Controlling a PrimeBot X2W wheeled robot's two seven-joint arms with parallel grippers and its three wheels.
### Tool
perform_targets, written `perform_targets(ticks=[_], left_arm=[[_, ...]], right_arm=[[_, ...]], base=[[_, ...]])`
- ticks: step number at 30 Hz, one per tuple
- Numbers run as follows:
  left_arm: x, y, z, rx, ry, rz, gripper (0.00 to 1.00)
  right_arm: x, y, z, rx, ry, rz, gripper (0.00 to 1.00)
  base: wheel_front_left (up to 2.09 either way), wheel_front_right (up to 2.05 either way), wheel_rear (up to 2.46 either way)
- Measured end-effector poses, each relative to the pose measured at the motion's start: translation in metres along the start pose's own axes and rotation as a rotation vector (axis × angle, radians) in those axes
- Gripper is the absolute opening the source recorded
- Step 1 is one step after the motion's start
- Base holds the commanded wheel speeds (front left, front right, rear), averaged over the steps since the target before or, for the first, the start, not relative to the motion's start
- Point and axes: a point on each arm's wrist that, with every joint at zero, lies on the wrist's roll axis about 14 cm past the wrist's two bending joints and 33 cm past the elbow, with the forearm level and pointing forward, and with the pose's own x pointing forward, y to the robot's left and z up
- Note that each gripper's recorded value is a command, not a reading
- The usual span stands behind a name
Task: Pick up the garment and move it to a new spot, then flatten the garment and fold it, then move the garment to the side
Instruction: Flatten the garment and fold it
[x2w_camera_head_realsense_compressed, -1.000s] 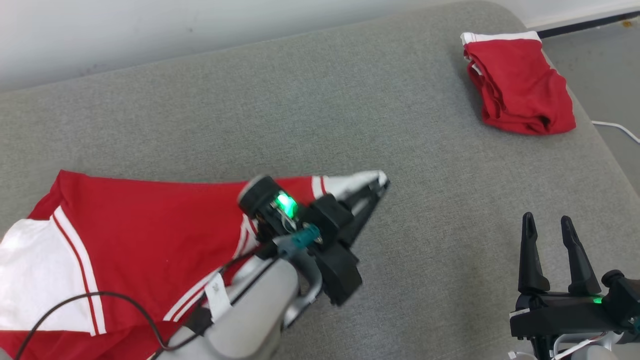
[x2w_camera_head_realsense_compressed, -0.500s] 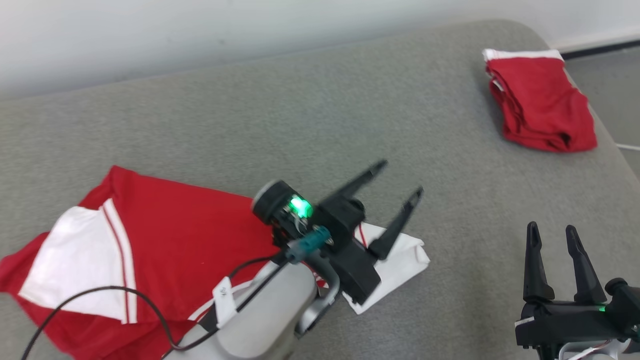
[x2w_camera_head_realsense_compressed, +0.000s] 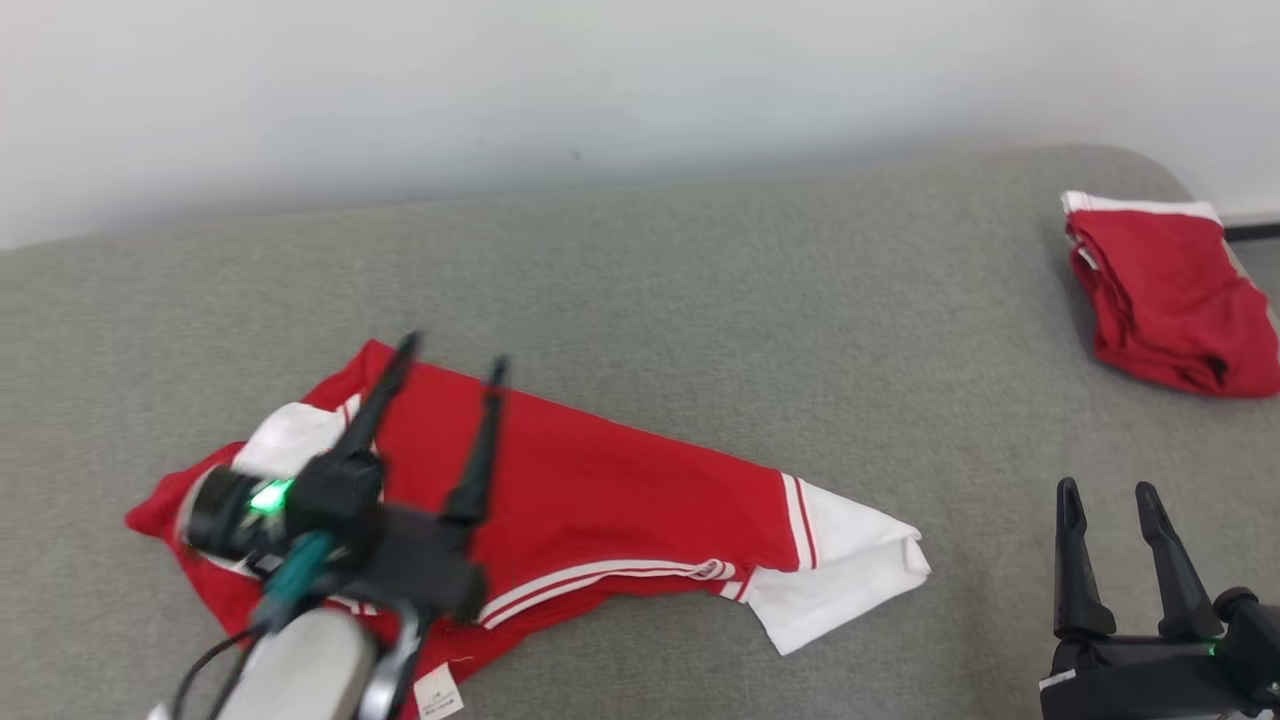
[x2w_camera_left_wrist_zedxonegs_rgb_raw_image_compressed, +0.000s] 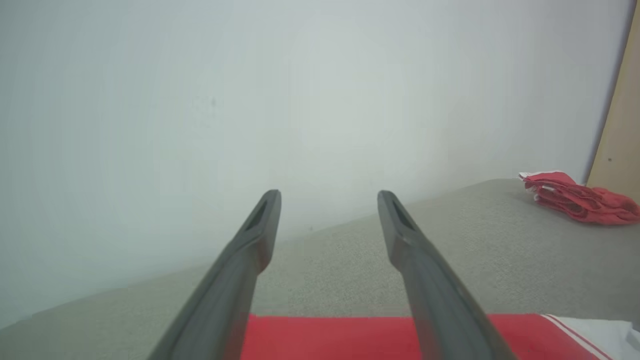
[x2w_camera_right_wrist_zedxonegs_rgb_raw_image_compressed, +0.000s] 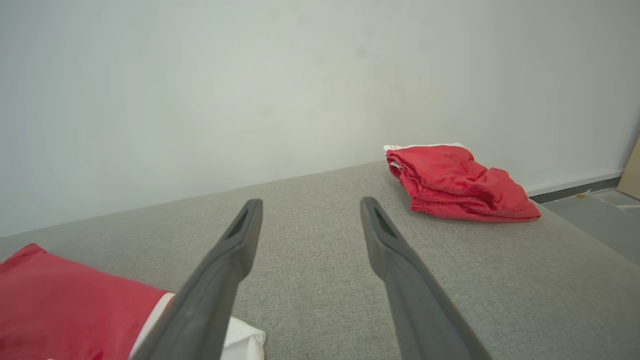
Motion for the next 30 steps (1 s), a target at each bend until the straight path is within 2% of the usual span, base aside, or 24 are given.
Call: perform_targets(ticks=[6, 13, 19, 30], left_arm=[[-0.053, 0.061, 0.002, 0.053, 0.024, 0.21, 1.0], [-0.109, 0.103, 0.005, 0.065, 0.046, 0.406, 1.0], [-0.143, 0.107, -0.009, 0.019, 0.094, 0.482, 1.0], [-0.156, 0.115, -0.012, -0.017, 0.092, 0.529, 1.0]], right_arm=[[0.0, 0.017, 0.003, 0.001, -0.009, 0.054, 1.0], [0.0, 0.032, 0.003, -0.002, -0.008, 0.108, 1.0], [0.001, 0.043, -0.002, 0.0, 0.008, 0.14, 1.0], [0.0, 0.051, -0.008, -0.002, 0.028, 0.173, 1.0]], base=[[0.0, 0.0, 0.0], [0.0, 0.0, 0.0], [0.0, 0.0, 0.0], [0.0, 0.0, 0.0]])
